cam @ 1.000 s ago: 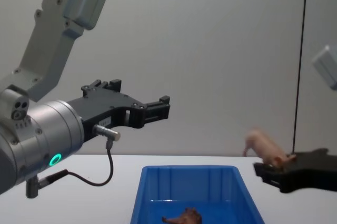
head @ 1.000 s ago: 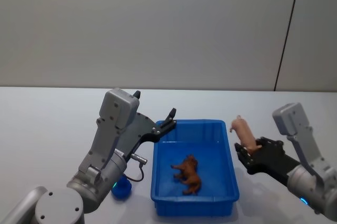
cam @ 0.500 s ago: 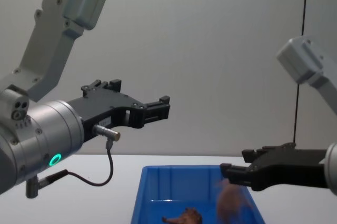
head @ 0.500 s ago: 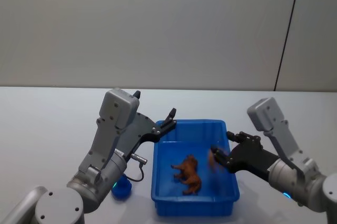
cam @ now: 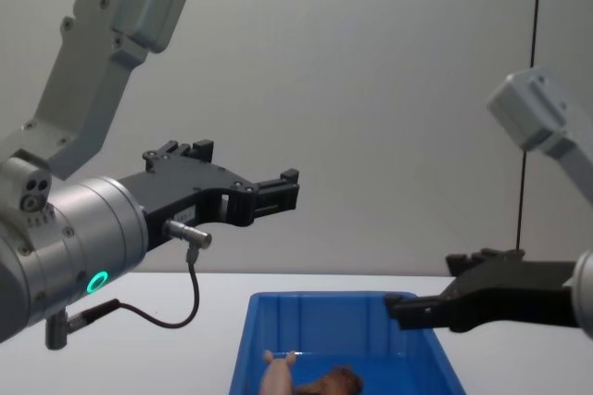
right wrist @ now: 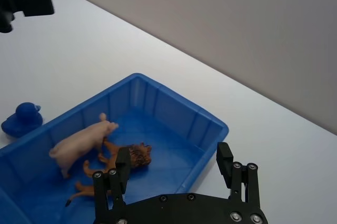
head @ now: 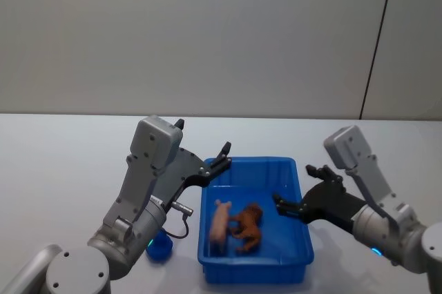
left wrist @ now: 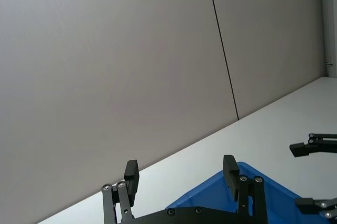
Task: Pick up the two dolls from the table and place them into the box.
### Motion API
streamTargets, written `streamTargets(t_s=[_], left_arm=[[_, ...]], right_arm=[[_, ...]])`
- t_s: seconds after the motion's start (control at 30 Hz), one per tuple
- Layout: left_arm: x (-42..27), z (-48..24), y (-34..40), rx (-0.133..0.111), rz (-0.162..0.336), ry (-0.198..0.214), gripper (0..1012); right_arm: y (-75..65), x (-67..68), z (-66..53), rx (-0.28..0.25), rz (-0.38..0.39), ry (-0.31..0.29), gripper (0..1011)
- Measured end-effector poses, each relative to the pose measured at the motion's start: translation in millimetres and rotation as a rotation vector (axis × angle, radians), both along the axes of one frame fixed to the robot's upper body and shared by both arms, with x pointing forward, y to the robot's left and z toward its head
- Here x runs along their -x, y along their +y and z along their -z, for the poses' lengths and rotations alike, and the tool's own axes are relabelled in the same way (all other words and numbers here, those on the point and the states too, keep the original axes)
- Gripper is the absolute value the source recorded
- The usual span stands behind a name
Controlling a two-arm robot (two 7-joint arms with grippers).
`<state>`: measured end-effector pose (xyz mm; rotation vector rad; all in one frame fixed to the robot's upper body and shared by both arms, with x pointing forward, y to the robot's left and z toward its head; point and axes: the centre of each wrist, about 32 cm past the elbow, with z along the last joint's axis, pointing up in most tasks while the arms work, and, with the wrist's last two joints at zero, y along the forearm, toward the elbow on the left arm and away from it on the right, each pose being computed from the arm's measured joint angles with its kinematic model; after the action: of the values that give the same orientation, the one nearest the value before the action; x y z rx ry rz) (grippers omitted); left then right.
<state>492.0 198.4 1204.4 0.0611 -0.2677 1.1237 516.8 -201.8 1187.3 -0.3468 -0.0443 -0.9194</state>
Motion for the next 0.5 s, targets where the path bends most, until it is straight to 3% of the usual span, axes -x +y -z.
streamTargets(t_s=[0.1, 0.5], left_arm=[[0.0, 0.0, 0.0, 0.0, 0.0, 0.0, 1001], [0.0, 0.0, 0.0, 0.0, 0.0, 0.0, 1001]], right_arm=[[-6.0, -0.5, -0.2, -0.001, 0.011, -0.012, 1001], [-37.9, 6.7, 1.9, -0.001, 0.042, -0.045, 1001]])
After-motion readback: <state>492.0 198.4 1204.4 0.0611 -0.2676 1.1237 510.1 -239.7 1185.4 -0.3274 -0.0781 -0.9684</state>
